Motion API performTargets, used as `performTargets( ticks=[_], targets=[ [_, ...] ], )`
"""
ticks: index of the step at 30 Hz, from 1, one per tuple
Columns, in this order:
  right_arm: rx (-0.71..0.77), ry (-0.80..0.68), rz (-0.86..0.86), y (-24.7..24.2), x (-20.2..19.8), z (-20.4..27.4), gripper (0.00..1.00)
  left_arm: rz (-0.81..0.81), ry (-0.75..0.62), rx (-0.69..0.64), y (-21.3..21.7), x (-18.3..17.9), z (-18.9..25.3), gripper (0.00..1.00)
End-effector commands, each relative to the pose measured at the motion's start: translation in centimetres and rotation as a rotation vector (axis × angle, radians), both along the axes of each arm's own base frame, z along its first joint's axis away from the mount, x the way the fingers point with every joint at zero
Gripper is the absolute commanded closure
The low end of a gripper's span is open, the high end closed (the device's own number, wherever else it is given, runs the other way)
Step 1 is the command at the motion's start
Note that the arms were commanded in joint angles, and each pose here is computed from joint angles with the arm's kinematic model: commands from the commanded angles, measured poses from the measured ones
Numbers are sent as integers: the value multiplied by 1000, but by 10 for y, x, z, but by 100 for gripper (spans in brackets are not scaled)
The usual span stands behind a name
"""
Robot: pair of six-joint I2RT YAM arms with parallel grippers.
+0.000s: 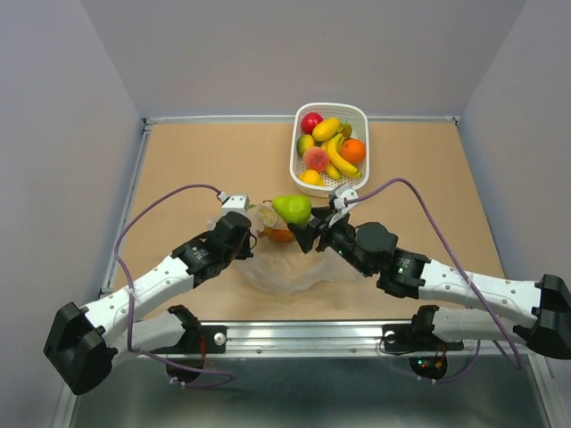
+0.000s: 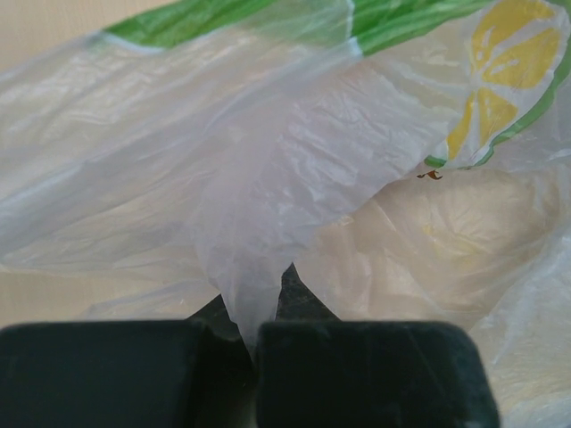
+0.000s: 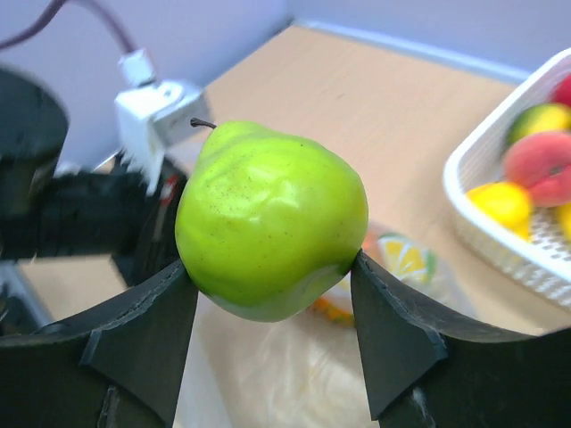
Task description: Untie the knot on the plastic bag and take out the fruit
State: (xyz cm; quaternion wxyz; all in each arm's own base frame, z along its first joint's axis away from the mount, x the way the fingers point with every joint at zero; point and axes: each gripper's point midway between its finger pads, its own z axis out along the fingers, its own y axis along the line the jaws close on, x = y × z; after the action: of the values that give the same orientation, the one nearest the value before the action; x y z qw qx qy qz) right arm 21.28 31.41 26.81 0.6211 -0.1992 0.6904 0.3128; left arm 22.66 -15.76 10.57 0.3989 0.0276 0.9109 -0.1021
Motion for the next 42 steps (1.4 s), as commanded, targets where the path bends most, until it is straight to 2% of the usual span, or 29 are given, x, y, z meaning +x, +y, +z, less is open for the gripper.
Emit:
performTargets(
  ticks=[1,8,18,20,21,22,23,26,27,28,30,32,37,42],
  targets=[
    [-24,-123,-264,-29,43,50,99,2,-57,-27,-6,11,22,100],
    [-81,-117,-455,-67,122,49,99,-8,-58,-30,-8,11,22,100],
    [-181,16,-517,-108,209,-28,99,-6,-63,-34,-7,12,24,100],
    [-200,57,-524,-114,223,-49,94,-1,-63,-39,-6,12,24,100],
    [-216,87,-524,-113,229,-66,86,-1,-64,-41,-6,12,25,100],
    [-207,88,-527,-114,230,-64,86,-2,-64,-42,-6,12,25,100],
    [-218,110,-537,-118,238,-75,70,-3,-65,-45,-7,12,25,100],
    [-223,134,-539,-118,246,-86,38,-3,-66,-49,-7,12,26,100],
    [-229,134,-530,-115,248,-88,31,-2,-66,-51,-6,12,27,100],
    [-228,134,-521,-113,248,-86,17,-2,-70,-54,-6,12,27,100],
    [-213,118,-502,-110,246,-75,7,-1,-77,-61,-6,12,30,100],
    [-214,111,-492,-110,244,-68,0,-2,-77,-62,-6,12,30,100],
    [-212,64,-416,-106,227,-35,0,-7,-78,-76,-8,12,31,100],
    [-225,-17,-214,-81,177,6,0,-4,-80,-78,-7,12,32,100]
  ],
)
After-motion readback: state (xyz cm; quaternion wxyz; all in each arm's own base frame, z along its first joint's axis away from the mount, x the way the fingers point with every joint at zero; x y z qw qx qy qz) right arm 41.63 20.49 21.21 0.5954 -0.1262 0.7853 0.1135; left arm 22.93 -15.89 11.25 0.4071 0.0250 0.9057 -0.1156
